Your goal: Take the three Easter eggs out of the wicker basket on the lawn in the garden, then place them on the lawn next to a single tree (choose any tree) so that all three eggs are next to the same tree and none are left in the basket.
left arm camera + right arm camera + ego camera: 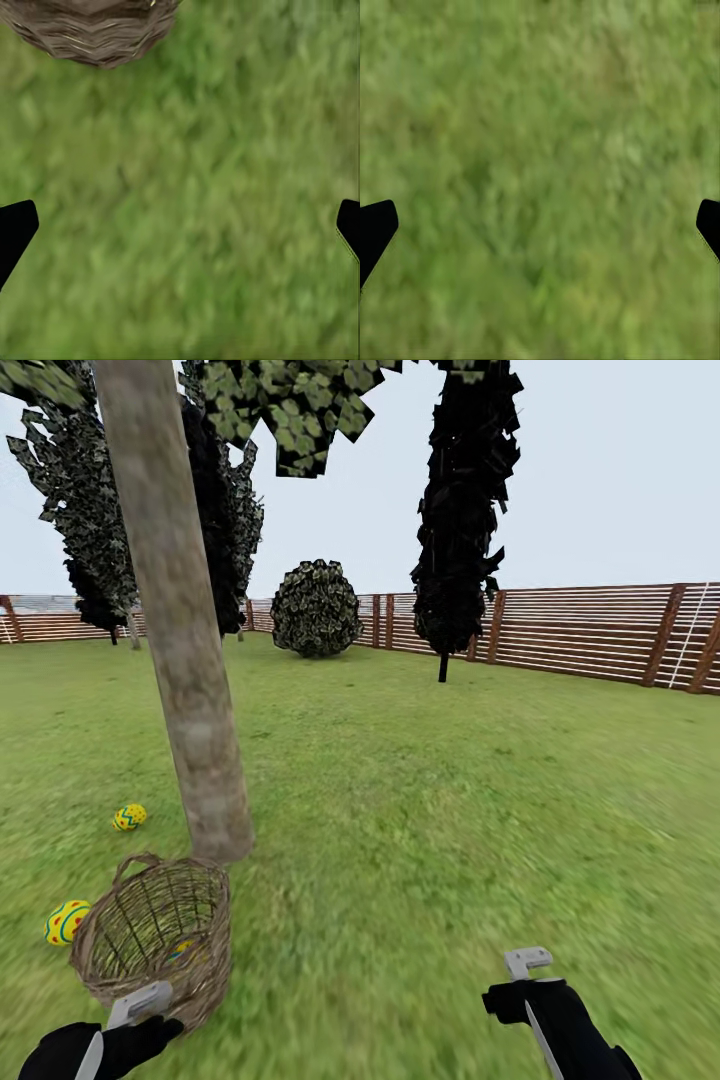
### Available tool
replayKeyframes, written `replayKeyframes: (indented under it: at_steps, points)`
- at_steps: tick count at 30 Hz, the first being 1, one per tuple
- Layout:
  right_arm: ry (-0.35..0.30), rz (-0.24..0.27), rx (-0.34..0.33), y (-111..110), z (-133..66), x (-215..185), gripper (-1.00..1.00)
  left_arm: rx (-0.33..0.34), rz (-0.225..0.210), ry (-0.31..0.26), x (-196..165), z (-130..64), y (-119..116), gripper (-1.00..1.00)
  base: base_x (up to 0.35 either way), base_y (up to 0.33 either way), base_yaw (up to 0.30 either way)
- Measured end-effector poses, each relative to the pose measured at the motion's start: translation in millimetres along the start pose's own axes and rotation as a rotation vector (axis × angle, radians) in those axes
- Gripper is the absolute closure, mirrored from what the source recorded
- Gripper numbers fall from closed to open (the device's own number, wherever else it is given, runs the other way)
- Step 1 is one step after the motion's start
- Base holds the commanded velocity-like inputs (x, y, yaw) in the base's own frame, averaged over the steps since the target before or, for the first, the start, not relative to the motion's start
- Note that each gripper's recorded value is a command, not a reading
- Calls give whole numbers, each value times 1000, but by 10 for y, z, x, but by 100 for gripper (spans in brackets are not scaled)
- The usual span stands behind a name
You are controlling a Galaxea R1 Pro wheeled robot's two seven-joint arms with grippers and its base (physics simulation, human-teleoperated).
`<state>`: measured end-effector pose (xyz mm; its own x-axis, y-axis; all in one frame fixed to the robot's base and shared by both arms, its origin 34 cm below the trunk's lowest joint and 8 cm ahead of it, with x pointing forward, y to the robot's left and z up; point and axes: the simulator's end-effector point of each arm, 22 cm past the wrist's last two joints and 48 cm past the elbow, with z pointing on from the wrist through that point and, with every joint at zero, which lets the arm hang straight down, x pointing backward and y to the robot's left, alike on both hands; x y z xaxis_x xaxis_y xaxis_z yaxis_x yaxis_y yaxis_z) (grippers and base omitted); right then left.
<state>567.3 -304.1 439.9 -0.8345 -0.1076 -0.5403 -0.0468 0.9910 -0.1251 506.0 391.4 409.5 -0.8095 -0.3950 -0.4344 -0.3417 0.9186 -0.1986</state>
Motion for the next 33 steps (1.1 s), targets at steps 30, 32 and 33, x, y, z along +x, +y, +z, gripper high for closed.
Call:
replayKeyframes:
  at_steps: [30,32,33]
  points:
    - [2,0,-1,-3,-56,-57,-100,1,4,14,3,-43,-57,-100,251,0,0]
    - [2,0,-1,-8,-86,-87,-100,1,4,16,-14,-72,-68,-100,0,0,0]
    - [2,0,-1,-11,-102,-103,-100,1,4,17,-25,-88,-75,-100,0,0,0]
